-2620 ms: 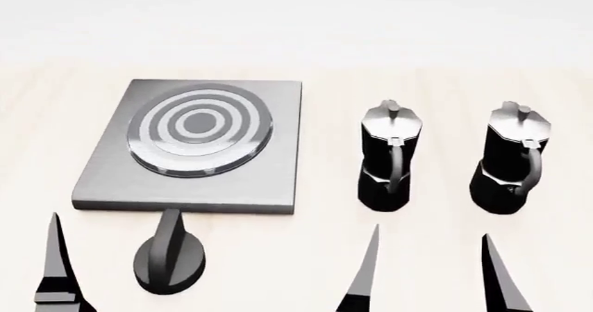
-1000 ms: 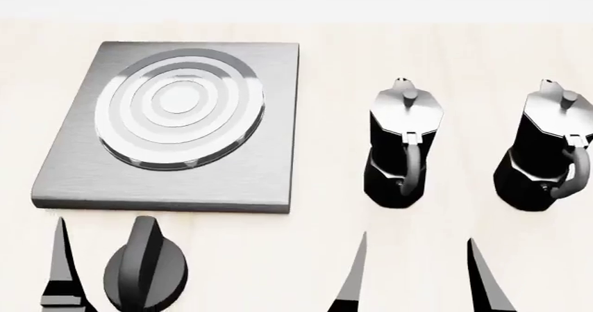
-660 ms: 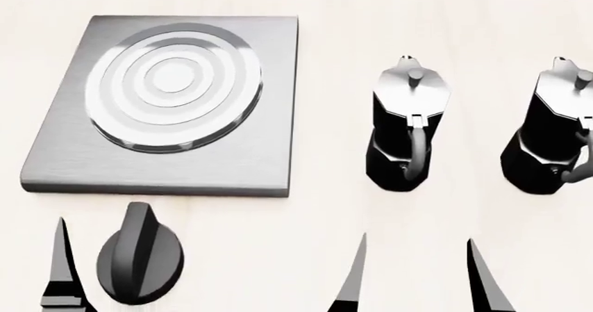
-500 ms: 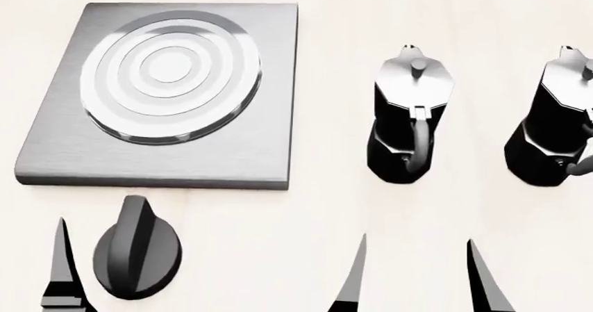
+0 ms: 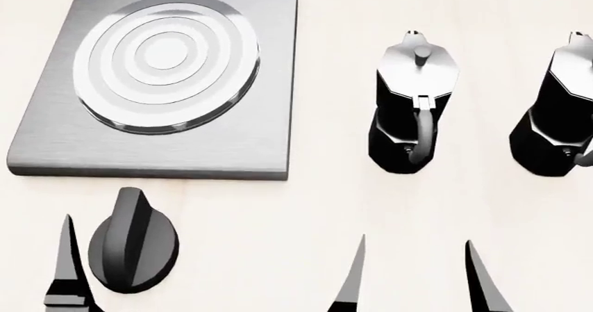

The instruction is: Turn off the stove.

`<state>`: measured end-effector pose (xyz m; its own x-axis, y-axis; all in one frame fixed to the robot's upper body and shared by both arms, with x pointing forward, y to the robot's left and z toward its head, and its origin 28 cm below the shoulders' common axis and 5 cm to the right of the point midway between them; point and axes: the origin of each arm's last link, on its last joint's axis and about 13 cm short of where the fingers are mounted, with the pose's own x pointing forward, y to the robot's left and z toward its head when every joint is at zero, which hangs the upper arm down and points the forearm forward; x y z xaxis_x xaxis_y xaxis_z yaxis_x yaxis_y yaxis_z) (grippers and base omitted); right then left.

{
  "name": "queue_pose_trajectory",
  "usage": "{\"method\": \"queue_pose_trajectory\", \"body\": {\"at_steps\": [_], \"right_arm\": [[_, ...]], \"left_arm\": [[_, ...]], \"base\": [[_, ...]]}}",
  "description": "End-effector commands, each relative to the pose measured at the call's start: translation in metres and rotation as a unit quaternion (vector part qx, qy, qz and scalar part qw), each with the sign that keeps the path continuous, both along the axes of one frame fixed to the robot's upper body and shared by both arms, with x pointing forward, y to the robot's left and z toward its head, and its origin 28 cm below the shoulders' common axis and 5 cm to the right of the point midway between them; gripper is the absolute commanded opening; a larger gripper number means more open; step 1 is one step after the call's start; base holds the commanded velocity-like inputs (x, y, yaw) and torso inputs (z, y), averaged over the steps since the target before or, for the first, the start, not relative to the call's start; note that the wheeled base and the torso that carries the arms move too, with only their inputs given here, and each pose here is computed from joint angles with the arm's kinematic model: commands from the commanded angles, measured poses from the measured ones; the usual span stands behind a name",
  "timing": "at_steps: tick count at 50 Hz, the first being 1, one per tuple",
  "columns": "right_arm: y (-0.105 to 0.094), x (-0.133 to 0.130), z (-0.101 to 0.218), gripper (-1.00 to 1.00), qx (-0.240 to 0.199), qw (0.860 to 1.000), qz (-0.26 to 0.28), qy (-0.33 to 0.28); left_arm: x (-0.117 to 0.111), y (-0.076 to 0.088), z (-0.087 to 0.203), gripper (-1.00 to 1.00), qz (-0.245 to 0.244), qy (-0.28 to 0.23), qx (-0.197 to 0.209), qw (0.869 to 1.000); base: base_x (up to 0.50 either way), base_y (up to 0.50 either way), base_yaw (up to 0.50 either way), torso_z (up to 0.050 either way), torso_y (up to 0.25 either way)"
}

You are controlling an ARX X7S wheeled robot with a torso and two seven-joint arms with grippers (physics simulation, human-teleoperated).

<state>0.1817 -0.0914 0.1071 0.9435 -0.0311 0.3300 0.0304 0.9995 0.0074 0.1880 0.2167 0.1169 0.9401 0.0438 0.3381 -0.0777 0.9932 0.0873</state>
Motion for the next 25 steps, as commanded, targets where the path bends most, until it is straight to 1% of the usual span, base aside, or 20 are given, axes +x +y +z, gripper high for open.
{"method": "queue_pose_trajectory", "body": {"at_steps": [1,4,10,17,25], "right_arm": [[-0.003,0.003,-0.001,1.00,-0.003,1.000,-0.003,-0.005],[-0.003,0.003,-0.001,1.00,-0.003,1.000,-0.003,-0.004],[-0.003,0.003,-0.001,1.00,-0.002,1.000,-0.004,-0.004],[-0.003,0.003,-0.002,1.00,-0.003,1.000,-0.003,-0.003],[-0.003,0.003,-0.003,1.00,-0.004,1.000,-0.003,-0.001]], "left_arm": [[0.004,-0.006,0.013,1.00,-0.027,-0.025,-0.012,0.999],[0.006,-0.011,0.020,1.00,-0.049,-0.034,-0.014,0.998],[0.012,-0.019,0.027,1.00,-0.076,-0.040,-0.017,0.996],[0.017,-0.023,0.027,1.00,-0.087,-0.037,-0.024,0.995],[0.024,-0.026,0.018,1.00,-0.091,-0.024,-0.031,0.995]], "base": [[0.00,0.00,0.00,0.000,0.000],[0.00,0.00,0.00,0.000,0.000],[0.00,0.00,0.00,0.000,0.000],[0.00,0.00,0.00,0.000,0.000],[0.00,0.00,0.00,0.000,0.000]]}}
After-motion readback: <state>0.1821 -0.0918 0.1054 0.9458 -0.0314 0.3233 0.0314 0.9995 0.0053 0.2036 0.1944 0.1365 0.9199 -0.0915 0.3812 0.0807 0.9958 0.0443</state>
